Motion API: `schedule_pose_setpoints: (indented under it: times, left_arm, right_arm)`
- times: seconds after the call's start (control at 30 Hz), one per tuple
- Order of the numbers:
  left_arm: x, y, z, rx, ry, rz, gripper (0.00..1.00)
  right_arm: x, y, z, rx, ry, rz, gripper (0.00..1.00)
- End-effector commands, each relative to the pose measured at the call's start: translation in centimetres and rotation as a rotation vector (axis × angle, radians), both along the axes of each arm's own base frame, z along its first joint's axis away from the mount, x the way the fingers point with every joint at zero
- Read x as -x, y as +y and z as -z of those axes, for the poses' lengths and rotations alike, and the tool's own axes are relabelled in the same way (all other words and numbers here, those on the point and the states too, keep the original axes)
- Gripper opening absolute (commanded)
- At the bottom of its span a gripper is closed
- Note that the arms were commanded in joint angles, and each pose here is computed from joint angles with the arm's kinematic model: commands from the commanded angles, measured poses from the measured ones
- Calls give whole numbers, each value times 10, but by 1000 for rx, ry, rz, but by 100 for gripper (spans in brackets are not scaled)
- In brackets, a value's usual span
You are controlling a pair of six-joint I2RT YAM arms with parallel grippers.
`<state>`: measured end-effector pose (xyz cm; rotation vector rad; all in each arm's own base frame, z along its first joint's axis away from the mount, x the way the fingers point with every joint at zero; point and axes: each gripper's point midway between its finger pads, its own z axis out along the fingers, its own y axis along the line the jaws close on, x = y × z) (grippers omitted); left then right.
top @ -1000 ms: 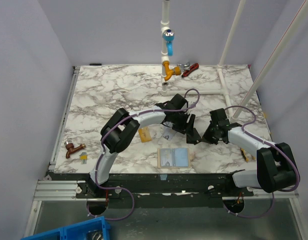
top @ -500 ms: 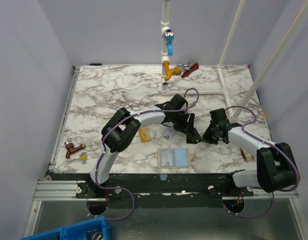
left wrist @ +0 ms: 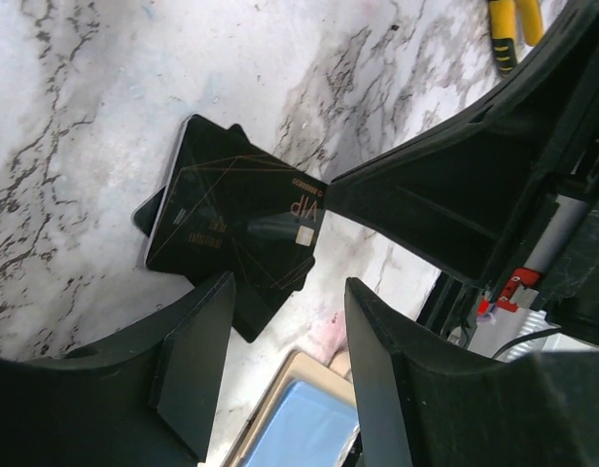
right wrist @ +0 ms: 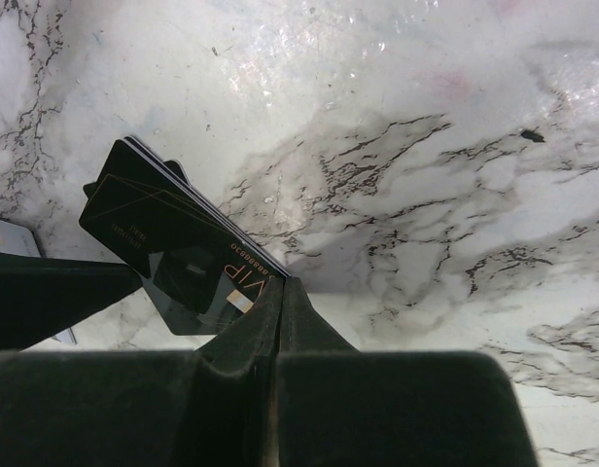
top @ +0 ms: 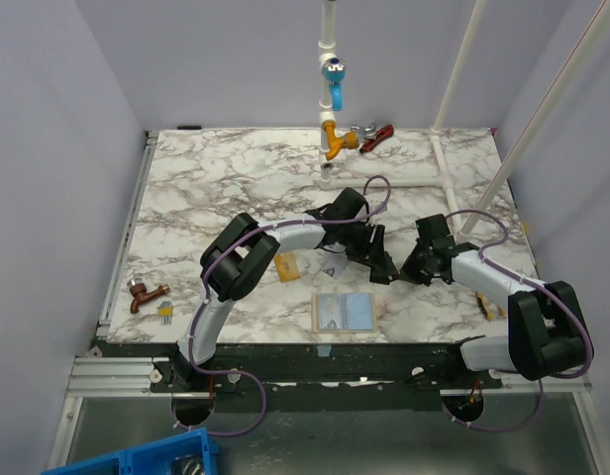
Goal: Put the credit cards into the card holder
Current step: Pick up the credit card from the center of the board.
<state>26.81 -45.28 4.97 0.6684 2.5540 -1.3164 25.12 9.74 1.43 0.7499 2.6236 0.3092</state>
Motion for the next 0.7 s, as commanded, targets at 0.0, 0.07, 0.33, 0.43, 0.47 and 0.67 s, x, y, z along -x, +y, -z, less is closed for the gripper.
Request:
schedule_pose_setpoints:
  times: [0.0, 0.07, 0.33, 0.43, 0.47, 0.67]
  left_arm:
    - [3, -9, -24, 106, 9, 34, 50]
    - [2, -11, -29, 127, 3, 41, 50]
    - [-28, 18, -31, 1, -144, -73, 52]
    - [-42, 37, -21, -116, -235, -115, 53]
    - [-44, 40, -19, -133, -248, -118, 53]
    - [-46, 35, -2, -137, -217, -99, 55]
  right_arm:
    - [30, -9, 27, 38, 129, 1, 1]
    - [30, -9, 27, 38, 128, 1, 1]
    - [30, -9, 28, 41, 132, 4, 1]
    - [30, -9, 30, 44, 139, 2, 1]
    - [31, -10, 30, 45, 142, 2, 0]
    - [32, -10, 32, 46, 149, 3, 1]
